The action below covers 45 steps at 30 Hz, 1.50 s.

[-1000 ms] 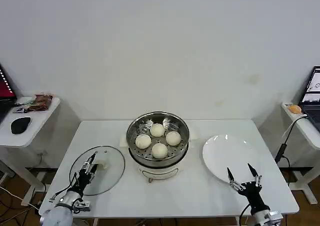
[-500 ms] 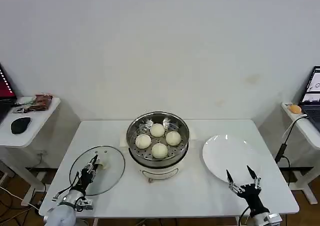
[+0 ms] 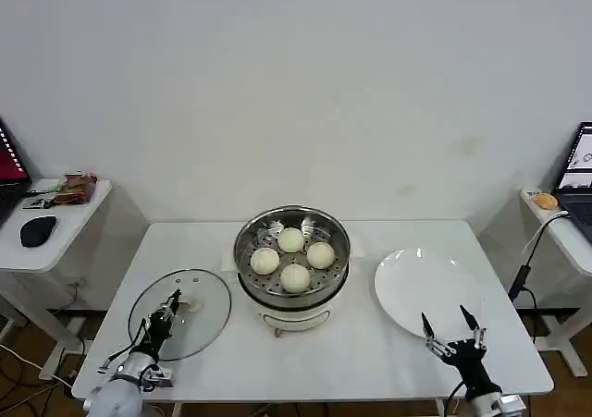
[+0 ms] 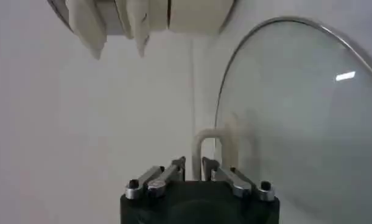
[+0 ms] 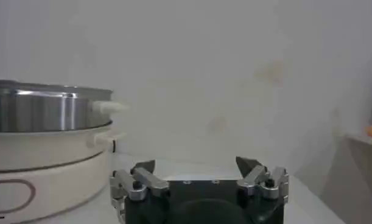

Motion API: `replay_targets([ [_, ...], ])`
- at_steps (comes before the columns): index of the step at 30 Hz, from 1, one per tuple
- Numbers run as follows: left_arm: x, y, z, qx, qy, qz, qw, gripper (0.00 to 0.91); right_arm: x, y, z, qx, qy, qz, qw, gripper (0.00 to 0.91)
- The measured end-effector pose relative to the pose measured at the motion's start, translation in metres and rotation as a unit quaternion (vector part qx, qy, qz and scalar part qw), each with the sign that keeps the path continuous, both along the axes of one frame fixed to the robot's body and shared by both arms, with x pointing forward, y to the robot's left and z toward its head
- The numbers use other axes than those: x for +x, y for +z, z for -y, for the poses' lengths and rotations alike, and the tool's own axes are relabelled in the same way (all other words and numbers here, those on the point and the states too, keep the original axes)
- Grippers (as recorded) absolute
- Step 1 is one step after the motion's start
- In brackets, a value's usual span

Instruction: Take steamed baozi put them in steamer then cover it.

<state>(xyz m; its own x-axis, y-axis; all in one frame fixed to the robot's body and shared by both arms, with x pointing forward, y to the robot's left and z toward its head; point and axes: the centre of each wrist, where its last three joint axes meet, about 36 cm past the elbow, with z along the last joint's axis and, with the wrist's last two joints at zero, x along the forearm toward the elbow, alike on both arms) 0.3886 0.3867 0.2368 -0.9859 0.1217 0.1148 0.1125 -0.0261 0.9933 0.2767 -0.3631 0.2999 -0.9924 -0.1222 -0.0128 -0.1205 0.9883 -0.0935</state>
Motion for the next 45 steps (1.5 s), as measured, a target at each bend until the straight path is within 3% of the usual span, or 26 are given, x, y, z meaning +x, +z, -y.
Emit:
replay_targets([
  [10, -0.003, 0.006, -0.004, -0.008, 0.003, 0.025, 1.0, 0.05, -0.002, 0.003, 0.0, -0.002, 0.002, 0.004, 1.0, 0.907],
  [19, -0.003, 0.025, -0.013, -0.012, 0.008, 0.048, 0.999, 0.05, -0.005, 0.006, -0.002, -0.003, 0.004, 0.007, 1.0, 0.907],
  [32, 0.015, 0.083, -0.024, -0.005, 0.018, 0.075, 0.997, 0.05, -0.008, 0.013, 0.0, -0.008, 0.005, 0.013, 1.0, 0.907],
  [45, 0.036, 0.137, -0.027, 0.013, 0.036, 0.065, 0.997, 0.04, -0.01, 0.014, 0.003, -0.012, 0.004, 0.01, 1.0, 0.907],
])
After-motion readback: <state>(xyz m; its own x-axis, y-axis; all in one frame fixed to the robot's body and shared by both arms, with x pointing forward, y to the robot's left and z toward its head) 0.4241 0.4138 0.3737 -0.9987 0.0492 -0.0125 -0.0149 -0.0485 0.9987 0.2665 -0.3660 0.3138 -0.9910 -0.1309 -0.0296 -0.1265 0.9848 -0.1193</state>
